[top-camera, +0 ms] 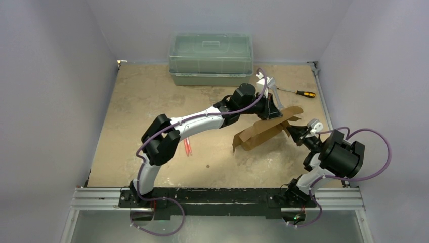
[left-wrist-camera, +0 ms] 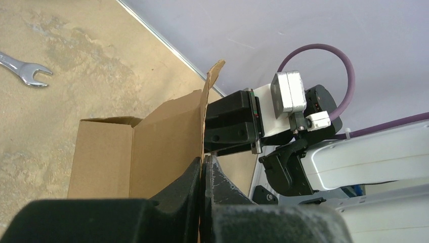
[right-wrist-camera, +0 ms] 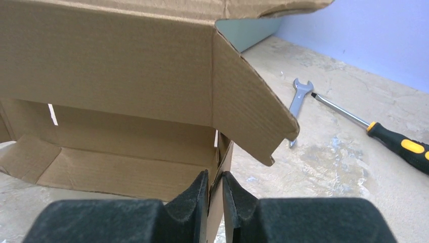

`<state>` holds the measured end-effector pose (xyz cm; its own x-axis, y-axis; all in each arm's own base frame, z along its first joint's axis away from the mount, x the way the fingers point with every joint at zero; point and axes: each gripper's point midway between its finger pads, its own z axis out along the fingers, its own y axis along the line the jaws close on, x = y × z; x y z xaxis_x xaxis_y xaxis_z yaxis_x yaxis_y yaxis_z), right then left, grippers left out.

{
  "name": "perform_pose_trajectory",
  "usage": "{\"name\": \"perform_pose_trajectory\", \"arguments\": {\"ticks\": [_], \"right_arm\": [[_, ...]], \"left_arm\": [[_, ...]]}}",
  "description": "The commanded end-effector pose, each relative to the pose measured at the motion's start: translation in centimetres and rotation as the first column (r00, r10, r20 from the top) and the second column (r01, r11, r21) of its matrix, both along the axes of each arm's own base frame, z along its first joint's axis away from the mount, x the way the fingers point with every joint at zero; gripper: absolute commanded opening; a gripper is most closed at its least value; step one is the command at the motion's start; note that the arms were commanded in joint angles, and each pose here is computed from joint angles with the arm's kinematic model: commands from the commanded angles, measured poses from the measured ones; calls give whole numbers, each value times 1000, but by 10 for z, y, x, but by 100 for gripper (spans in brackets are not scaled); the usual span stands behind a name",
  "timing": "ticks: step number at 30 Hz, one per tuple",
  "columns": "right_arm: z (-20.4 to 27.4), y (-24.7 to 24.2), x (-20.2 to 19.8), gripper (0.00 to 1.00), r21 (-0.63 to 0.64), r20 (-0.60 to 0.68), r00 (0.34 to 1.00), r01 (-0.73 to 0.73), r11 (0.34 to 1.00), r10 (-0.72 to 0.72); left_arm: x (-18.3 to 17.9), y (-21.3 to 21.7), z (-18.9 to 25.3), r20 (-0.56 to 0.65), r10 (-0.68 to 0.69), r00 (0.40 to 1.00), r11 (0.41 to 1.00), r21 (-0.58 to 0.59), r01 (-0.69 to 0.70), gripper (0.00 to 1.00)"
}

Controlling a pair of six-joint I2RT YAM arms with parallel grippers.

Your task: Fold the paper box

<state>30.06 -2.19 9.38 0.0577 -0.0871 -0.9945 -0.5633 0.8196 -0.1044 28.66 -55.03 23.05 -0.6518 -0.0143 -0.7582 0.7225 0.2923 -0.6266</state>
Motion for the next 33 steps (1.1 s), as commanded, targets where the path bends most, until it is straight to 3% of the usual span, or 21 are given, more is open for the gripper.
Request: {"name": "perform_pose_trajectory", "arguments": {"ticks": [1, 17, 33], "right_arm": [[45, 0, 3, 18, -210, 247, 966, -25, 977, 78], [35, 1, -5, 24, -220, 215, 968, -84, 972, 133], [42, -6, -10, 44, -266, 229, 960, -97, 959, 160]], "left_arm": [[-2, -4, 12, 16, -24, 1000, 999, -37, 24, 0], [-11, -7, 0, -4, -50, 999, 999, 8, 50, 0], [-11, -6, -6, -2, -47, 999, 998, 34, 47, 0]]}}
